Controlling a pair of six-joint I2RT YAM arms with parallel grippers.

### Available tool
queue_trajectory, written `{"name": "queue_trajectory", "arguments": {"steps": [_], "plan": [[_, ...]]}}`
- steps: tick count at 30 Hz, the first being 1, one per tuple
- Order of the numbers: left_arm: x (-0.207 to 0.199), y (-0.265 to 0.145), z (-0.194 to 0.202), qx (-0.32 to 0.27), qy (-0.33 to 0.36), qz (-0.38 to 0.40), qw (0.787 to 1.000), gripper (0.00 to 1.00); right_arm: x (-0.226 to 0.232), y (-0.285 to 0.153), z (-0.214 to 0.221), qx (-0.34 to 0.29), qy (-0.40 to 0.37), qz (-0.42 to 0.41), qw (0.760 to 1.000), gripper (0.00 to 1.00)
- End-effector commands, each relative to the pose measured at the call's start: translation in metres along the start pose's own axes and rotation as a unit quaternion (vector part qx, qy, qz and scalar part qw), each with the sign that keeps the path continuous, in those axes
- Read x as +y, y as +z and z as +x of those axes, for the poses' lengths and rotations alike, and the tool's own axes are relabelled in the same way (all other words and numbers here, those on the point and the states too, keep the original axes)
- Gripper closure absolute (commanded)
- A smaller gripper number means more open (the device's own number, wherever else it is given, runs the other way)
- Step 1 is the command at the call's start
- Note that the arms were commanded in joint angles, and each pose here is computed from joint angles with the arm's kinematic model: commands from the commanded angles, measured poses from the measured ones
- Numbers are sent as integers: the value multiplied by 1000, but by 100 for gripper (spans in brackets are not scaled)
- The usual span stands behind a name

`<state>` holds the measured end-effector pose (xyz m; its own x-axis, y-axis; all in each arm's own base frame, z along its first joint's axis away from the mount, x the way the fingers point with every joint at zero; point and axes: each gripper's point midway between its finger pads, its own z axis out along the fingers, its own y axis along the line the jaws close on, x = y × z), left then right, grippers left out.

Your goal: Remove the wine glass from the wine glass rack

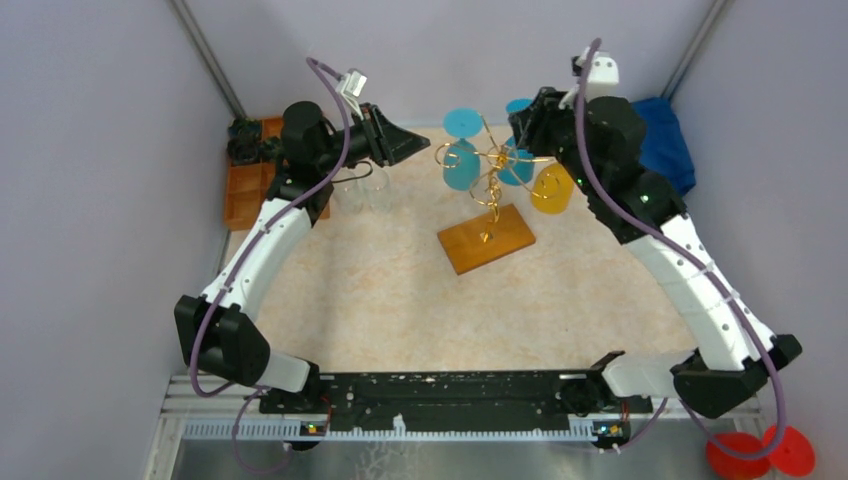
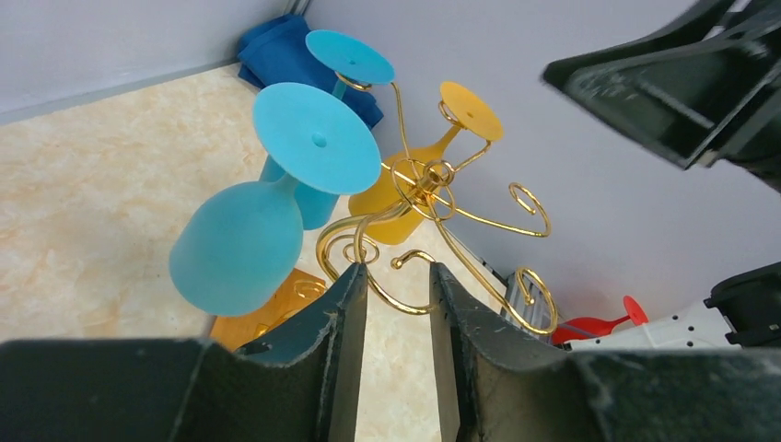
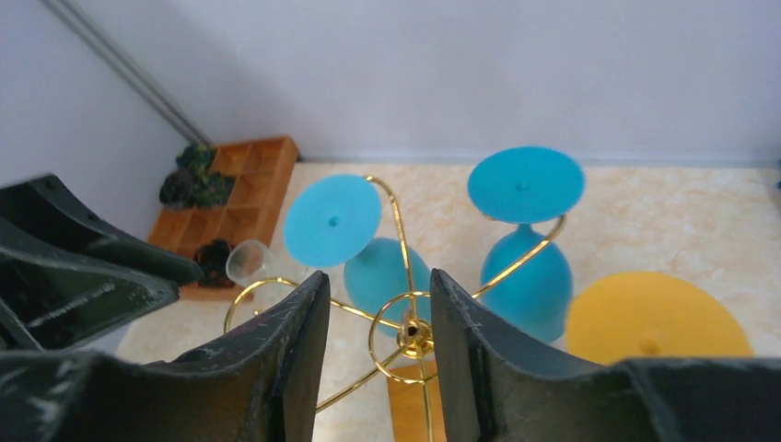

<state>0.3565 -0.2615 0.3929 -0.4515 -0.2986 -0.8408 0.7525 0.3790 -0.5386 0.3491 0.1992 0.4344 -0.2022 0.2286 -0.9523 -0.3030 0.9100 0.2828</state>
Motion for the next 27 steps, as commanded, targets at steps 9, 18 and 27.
{"name": "queue_trajectory", "arguments": {"steps": [9, 18, 27], "plan": [[-11, -11, -16, -22, 6, -23, 999, 57, -122, -65, -39, -110, 124, 134, 977, 67], [-16, -15, -16, -19, 3, -24, 1000, 56, -139, -48, -8, -113, 245, 10, 963, 64], [-16, -15, -14, -15, 1, -17, 1000, 58, -145, -45, -5, -128, 310, -60, 940, 64]]}}
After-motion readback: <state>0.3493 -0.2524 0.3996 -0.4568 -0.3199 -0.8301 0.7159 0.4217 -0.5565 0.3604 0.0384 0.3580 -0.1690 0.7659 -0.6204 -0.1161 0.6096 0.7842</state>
